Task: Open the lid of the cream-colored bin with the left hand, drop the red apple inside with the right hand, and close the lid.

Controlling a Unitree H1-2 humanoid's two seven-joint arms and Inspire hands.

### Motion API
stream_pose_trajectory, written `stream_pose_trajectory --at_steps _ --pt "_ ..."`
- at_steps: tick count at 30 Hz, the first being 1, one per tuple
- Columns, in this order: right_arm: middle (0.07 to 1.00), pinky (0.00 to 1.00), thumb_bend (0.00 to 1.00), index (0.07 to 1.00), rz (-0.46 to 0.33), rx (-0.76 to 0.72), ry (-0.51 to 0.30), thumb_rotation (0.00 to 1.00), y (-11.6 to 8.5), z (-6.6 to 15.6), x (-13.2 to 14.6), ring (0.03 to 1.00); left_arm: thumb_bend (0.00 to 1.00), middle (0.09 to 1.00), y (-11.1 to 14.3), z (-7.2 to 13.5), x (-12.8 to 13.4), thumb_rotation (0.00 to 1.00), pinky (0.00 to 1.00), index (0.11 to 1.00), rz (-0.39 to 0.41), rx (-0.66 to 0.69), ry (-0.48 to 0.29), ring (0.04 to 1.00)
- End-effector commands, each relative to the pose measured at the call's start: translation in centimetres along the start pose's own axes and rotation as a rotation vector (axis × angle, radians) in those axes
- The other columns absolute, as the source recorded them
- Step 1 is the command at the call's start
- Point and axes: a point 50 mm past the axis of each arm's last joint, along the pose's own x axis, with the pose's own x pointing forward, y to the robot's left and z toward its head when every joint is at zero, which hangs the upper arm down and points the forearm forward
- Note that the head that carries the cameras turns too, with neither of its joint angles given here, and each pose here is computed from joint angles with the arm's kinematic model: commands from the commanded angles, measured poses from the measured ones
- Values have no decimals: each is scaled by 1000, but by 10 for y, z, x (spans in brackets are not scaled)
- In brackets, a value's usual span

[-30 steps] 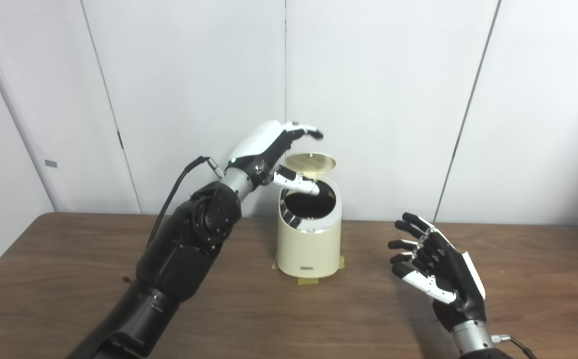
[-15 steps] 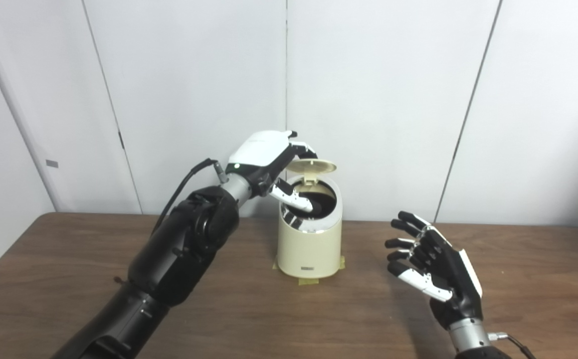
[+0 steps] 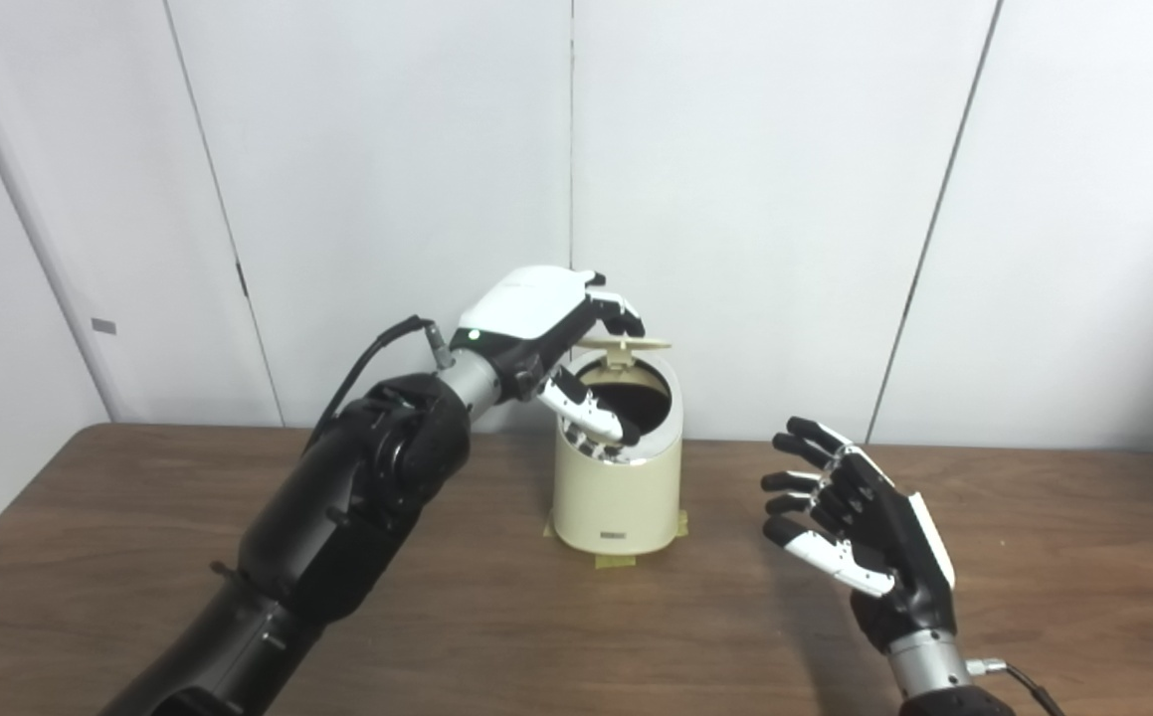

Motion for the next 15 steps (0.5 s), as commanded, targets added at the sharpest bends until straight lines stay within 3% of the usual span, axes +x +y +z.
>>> stream_pose_trajectory --at_steps 1,15 --pt "768 526 870 766 14 -7 -87 289 4 20 16 621 1000 775 20 5 0 418 1000 754 54 57 -23 958" --pt "773 522 864 771 24 -13 -94 302 7 23 16 629 1000 760 7 3 -12 441 1000 736 11 126 -27 931"
